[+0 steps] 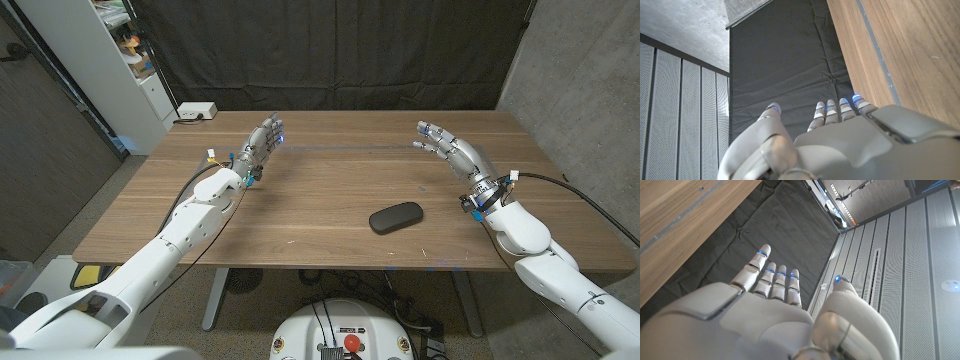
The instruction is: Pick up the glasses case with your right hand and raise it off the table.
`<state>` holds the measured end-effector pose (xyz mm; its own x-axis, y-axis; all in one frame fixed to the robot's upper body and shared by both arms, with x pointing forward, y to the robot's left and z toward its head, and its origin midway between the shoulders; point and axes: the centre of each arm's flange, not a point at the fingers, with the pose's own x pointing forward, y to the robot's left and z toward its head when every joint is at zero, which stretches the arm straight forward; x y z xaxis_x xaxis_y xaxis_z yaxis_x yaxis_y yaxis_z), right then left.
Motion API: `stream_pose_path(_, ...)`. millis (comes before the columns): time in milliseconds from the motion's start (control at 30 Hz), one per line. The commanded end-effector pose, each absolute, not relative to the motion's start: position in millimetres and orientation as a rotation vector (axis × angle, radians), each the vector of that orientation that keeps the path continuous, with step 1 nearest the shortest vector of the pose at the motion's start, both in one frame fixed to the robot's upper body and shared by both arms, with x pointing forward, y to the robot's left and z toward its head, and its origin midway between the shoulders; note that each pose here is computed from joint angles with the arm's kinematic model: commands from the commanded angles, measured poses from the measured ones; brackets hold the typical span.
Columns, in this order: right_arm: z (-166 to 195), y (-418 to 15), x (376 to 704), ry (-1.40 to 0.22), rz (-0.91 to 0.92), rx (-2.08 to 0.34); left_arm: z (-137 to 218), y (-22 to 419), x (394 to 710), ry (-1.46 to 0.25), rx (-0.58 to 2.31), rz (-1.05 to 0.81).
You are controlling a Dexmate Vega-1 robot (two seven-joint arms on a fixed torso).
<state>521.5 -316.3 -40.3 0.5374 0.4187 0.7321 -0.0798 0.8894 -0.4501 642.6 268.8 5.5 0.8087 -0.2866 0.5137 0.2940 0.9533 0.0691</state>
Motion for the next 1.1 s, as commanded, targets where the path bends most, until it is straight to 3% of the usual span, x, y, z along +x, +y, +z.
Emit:
stream_pose_path(33, -43.5, -315.9, 517.3, -0.991, 0.294, -0.437, 9.3, 265.5, 645.5, -0.550, -0.010, -0.319)
stream_pose_path(1100, -43.6, -312.3, 499.7, -1.055, 0.319, -0.561, 17.1, 256.1, 649.1, -0.551, -0.001, -0.331)
